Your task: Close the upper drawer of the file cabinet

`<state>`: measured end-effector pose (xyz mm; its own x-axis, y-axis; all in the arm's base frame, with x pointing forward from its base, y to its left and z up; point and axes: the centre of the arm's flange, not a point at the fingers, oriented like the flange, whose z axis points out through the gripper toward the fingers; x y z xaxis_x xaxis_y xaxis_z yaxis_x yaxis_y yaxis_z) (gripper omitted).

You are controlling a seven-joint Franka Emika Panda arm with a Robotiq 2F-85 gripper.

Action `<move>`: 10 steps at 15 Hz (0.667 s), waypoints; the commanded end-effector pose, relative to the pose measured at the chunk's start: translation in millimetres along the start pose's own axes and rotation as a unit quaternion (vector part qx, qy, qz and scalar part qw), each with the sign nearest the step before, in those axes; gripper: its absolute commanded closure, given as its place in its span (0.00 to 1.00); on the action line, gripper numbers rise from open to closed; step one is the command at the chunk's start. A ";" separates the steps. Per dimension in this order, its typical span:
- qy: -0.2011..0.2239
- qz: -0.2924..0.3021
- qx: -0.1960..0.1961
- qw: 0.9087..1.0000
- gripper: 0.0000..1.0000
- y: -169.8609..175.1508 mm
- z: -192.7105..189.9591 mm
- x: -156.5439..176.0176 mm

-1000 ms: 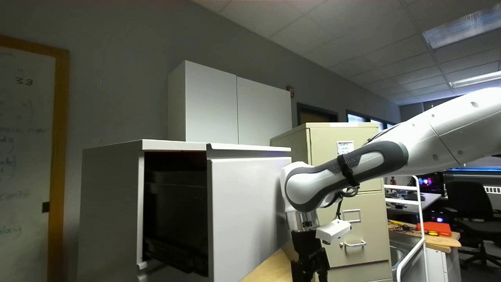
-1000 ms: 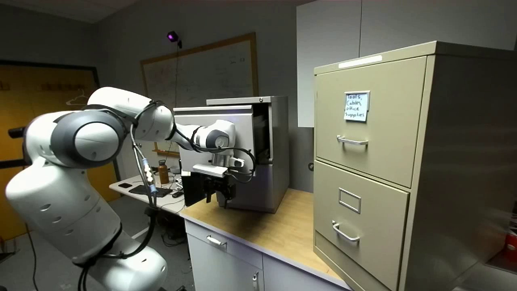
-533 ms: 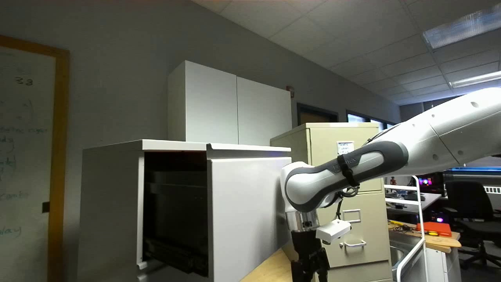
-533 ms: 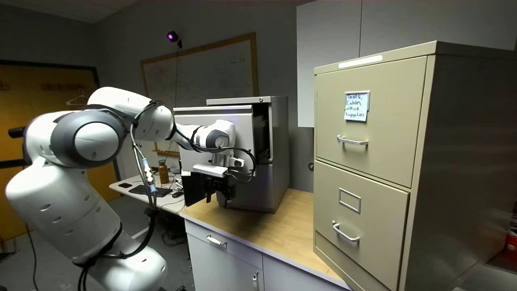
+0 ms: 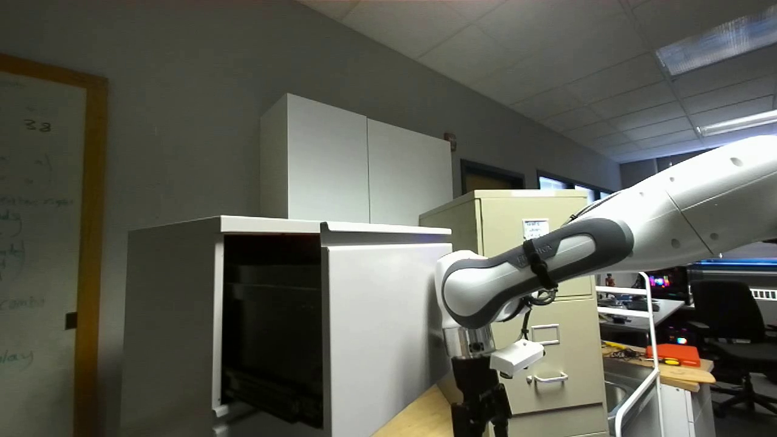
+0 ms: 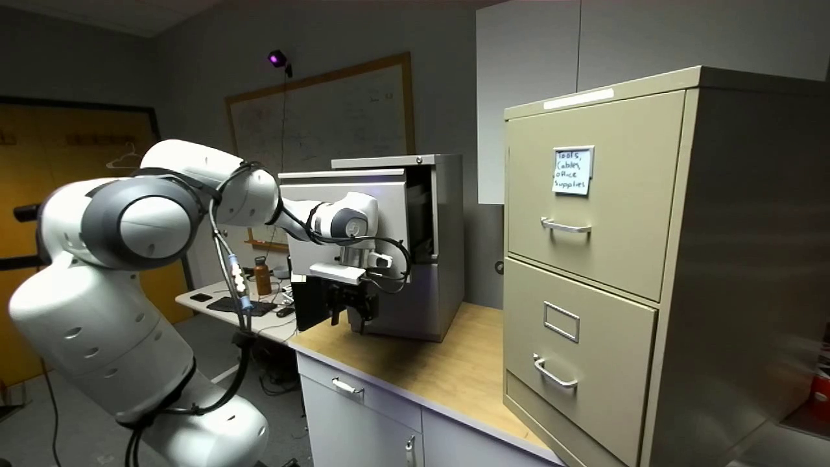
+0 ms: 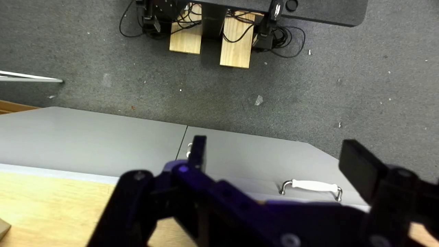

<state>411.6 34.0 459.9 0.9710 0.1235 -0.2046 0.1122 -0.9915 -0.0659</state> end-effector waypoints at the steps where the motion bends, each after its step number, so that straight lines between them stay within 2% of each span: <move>1: -0.001 -0.003 -0.003 1.000 0.00 -0.4 0.3 0.1; 5: -0.003 0.001 -0.003 1.000 0.00 -0.3 0.0 0.4; 10: 0.018 0.014 -0.016 1.000 0.00 -0.1 -17.1 -8.1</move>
<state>411.6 33.1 459.8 0.9717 0.1174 -0.2050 0.1072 -0.9924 -0.0601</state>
